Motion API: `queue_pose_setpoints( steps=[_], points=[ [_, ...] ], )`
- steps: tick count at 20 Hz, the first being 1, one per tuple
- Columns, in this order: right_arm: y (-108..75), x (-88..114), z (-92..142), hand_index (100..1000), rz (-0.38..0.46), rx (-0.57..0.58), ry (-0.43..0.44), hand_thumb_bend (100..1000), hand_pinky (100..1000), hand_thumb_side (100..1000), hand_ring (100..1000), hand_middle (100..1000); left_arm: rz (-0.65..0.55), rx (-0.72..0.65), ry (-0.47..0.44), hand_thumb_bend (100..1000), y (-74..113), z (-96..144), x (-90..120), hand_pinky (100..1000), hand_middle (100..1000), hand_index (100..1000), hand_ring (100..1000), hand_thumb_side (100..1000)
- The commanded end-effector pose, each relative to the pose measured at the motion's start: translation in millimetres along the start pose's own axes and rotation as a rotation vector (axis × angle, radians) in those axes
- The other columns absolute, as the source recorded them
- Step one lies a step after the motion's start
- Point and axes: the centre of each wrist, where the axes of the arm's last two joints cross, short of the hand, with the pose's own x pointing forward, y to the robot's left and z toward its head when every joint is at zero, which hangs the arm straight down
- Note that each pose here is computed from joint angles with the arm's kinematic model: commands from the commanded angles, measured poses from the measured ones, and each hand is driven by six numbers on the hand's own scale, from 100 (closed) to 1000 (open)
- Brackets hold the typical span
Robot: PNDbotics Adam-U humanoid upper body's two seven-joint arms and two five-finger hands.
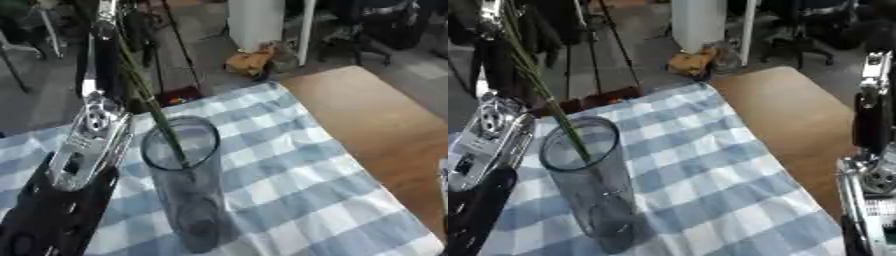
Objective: Arrange flowers into the vase.
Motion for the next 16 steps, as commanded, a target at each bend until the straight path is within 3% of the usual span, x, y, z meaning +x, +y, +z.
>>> queue_pose_setpoints(
  steps=[1, 16],
  points=[
    [-2.7, 4.7, -6.7, 813, 0.013, -0.004, -0.031, 100, 824, 743, 826, 530, -0.040, 0.009, -0.023, 230, 8.9, -7.1, 7.8, 100, 297, 171, 332, 908],
    [-4.3, 4.1, -5.1, 812, 0.026, -0.007, -0.015, 100, 824, 750, 829, 529, -0.225, -0.095, -0.016, 197, 22.1, -9.1, 8.7, 100, 329, 195, 366, 928]
  ],
)
